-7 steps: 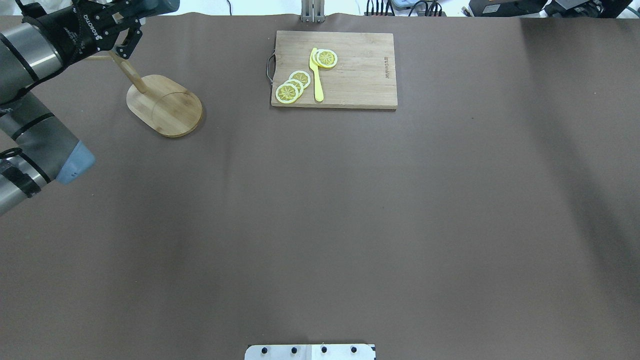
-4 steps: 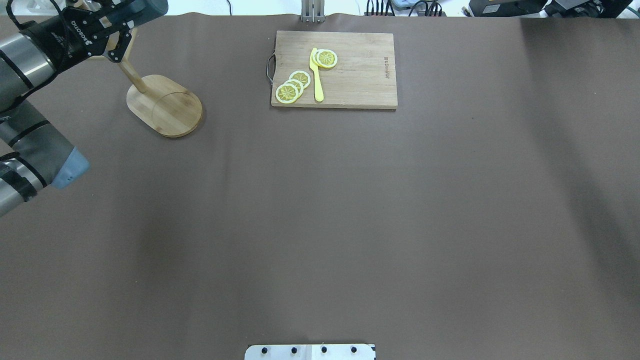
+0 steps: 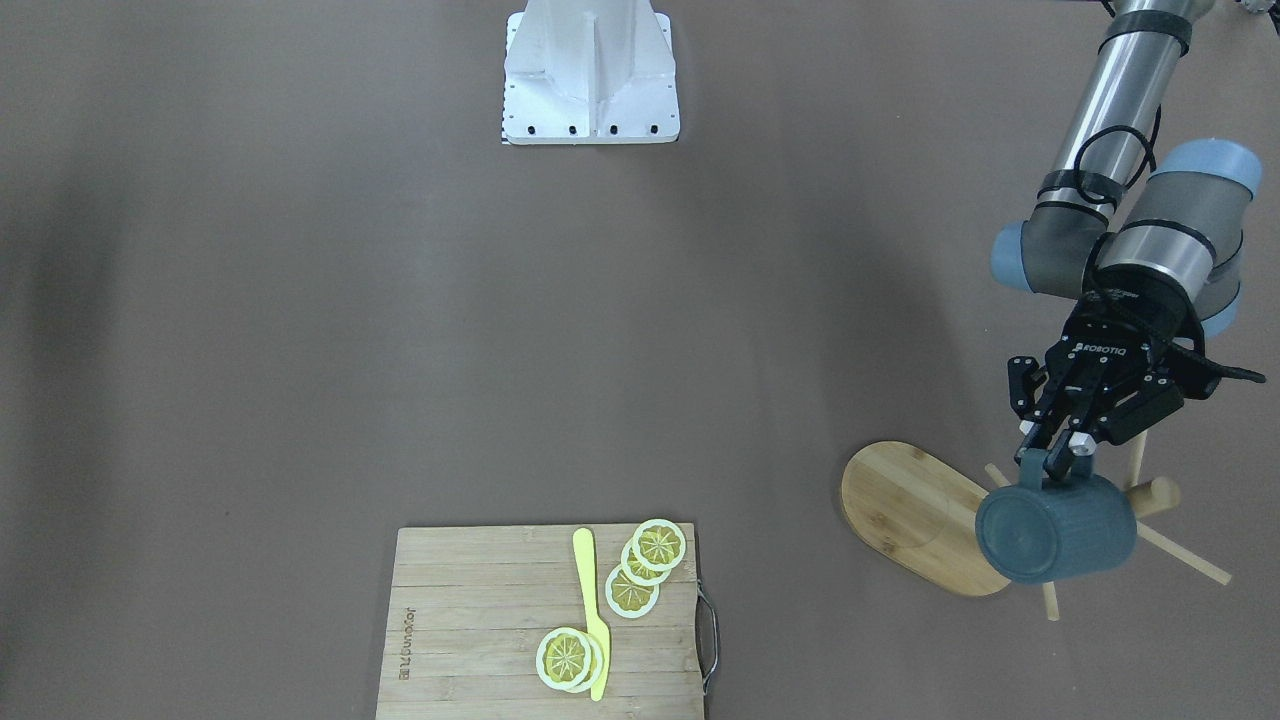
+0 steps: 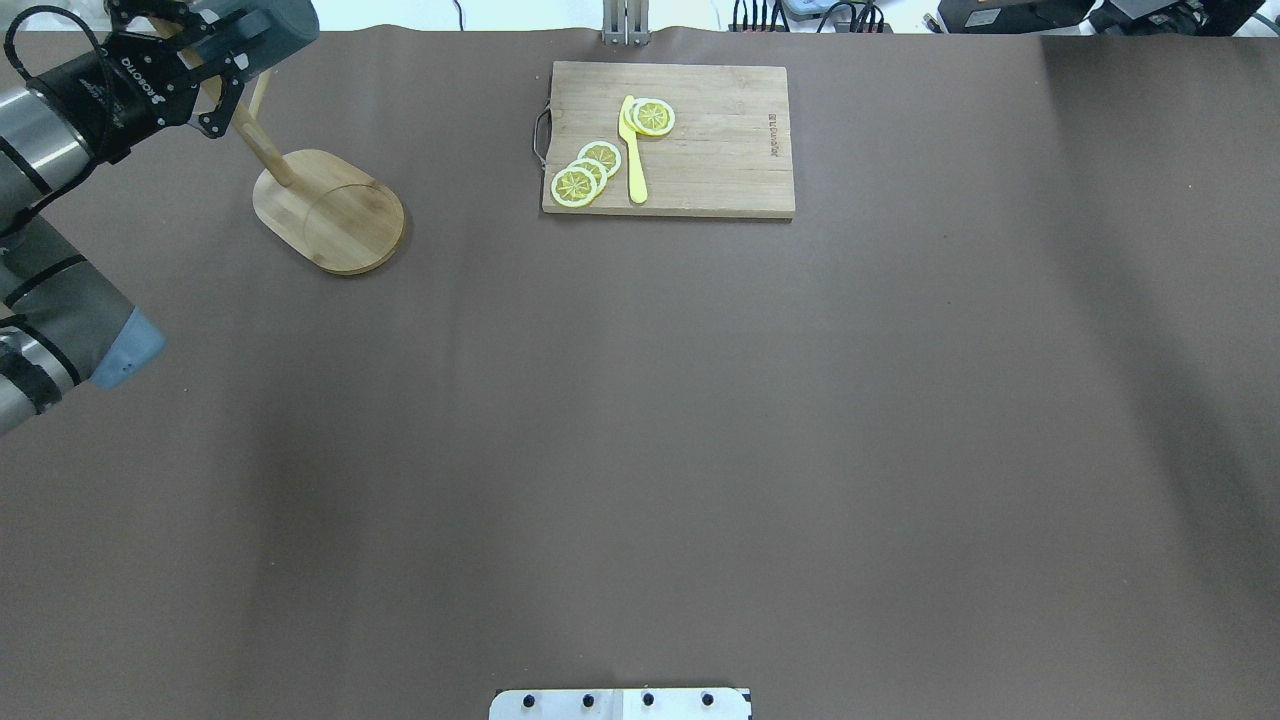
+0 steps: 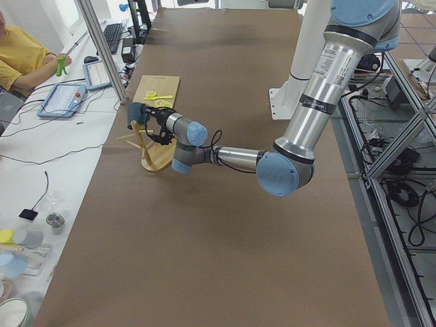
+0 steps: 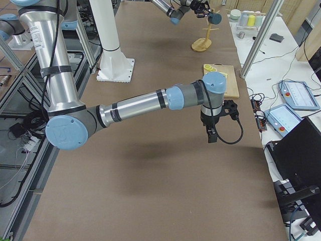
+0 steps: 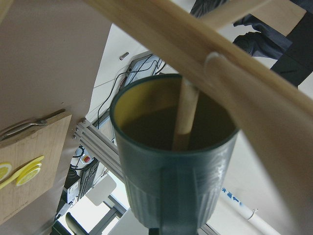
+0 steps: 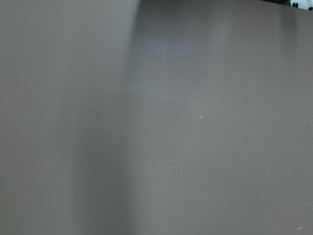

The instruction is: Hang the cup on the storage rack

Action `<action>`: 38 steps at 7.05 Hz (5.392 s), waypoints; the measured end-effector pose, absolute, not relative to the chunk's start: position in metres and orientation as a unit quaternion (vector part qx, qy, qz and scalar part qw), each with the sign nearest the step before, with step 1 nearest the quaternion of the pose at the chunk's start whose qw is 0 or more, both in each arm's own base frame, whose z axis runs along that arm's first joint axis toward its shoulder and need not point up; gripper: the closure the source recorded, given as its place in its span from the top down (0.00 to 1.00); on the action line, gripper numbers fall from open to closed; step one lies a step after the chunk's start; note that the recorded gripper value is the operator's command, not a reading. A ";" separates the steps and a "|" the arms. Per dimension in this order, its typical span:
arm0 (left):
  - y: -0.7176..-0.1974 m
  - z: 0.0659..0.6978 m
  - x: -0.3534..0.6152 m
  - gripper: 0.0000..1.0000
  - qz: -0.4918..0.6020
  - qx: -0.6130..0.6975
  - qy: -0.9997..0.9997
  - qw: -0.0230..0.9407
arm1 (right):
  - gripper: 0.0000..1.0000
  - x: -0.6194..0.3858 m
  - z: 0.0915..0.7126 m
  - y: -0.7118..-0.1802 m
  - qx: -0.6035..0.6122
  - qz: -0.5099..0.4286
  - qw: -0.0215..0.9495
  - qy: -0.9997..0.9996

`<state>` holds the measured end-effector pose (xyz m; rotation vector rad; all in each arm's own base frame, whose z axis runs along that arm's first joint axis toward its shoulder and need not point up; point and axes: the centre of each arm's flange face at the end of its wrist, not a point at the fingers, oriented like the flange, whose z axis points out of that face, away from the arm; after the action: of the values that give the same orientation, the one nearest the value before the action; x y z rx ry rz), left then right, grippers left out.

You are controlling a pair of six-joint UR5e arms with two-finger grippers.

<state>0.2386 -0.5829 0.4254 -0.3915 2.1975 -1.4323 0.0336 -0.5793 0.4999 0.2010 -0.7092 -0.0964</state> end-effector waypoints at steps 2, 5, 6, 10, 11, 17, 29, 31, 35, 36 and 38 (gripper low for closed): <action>-0.581 0.429 0.238 0.94 -0.523 -0.143 0.805 0.242 | 1.00 0.034 0.497 -0.578 0.100 -0.047 0.931 -0.347; -0.581 0.427 0.239 0.99 -0.520 -0.137 0.806 0.246 | 1.00 0.034 0.497 -0.577 0.100 -0.047 0.931 -0.347; -0.580 0.424 0.238 0.99 -0.516 -0.133 0.809 0.247 | 1.00 0.033 0.497 -0.577 0.100 -0.047 0.931 -0.347; -0.541 0.450 0.201 0.99 -0.488 -0.055 0.814 0.310 | 1.00 0.032 0.499 -0.576 0.098 -0.048 0.932 -0.347; -0.528 0.467 0.186 0.98 -0.461 -0.005 0.808 0.367 | 1.00 0.032 0.499 -0.576 0.098 -0.048 0.932 -0.347; -0.510 0.593 0.044 0.99 -0.220 0.361 0.499 0.757 | 1.00 0.032 0.497 -0.577 0.101 -0.049 0.931 -0.346; -0.466 0.611 -0.008 0.98 0.036 0.076 0.366 0.927 | 1.00 0.032 0.549 -0.541 0.053 -0.039 0.929 -0.365; -0.467 0.611 -0.008 0.99 0.035 0.074 0.366 0.927 | 1.00 0.035 0.574 -0.524 0.030 -0.028 0.930 -0.366; -0.467 0.610 -0.007 0.98 0.036 0.075 0.367 0.926 | 1.00 0.047 0.585 -0.513 0.014 -0.013 0.933 -0.360; -0.467 0.609 -0.007 0.99 0.036 0.075 0.367 0.926 | 1.00 0.047 0.585 -0.513 0.013 -0.012 0.933 -0.359; -0.467 0.608 -0.007 0.98 0.036 0.076 0.367 0.926 | 1.00 0.047 0.585 -0.514 0.014 -0.013 0.933 -0.359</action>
<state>-0.0073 -0.4671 0.6085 0.1558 0.7529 0.0743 0.0469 -0.5138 0.5847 0.0284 -0.7344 -0.0263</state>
